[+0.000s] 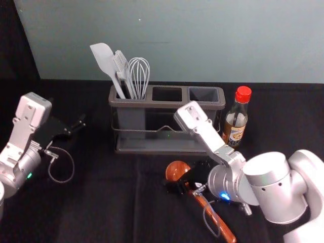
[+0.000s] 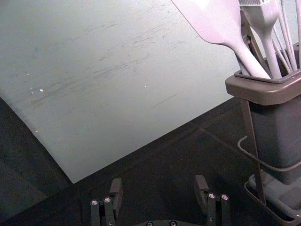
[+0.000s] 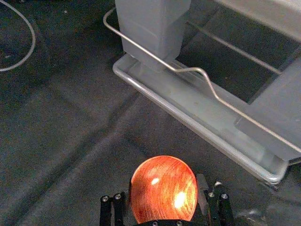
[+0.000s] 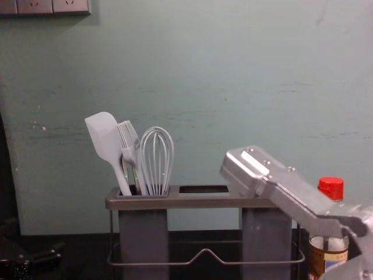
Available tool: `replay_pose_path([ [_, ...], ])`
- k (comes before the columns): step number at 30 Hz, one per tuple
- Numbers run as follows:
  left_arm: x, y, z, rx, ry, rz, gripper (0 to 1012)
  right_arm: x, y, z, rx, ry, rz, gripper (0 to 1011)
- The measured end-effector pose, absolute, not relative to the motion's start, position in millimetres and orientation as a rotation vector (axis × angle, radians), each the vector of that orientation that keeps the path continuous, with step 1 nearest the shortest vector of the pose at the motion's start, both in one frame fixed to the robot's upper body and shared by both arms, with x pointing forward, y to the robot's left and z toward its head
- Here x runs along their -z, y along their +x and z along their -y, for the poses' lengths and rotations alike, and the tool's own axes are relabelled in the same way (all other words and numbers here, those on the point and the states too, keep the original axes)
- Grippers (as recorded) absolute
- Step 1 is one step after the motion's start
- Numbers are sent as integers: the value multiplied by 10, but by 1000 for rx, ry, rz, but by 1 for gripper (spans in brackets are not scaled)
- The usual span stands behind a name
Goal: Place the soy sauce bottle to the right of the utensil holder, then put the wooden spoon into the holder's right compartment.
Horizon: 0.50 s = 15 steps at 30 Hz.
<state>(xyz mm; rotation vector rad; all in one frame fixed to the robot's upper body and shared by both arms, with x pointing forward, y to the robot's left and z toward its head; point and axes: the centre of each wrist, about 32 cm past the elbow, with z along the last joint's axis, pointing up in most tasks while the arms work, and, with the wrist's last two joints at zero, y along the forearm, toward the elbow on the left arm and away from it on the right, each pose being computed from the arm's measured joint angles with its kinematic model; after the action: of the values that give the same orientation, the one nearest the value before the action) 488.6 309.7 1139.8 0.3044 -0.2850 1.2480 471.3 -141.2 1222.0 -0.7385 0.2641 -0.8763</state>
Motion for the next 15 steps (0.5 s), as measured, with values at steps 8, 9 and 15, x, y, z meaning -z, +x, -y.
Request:
replay_pose_path([
  [8, -11398, 4886, -3097, -1248, 304, 285, 1005, -12340, 4588, 1537, 875, -723, -234, 838],
  [9, -11398, 4886, -3096, -1248, 304, 285, 1005, -12348, 4577, 1551, 874, -722, -232, 838],
  [15, -11398, 4886, -3097, -1248, 304, 285, 1005, -12409, 4477, 1700, 864, -703, -208, 838],
])
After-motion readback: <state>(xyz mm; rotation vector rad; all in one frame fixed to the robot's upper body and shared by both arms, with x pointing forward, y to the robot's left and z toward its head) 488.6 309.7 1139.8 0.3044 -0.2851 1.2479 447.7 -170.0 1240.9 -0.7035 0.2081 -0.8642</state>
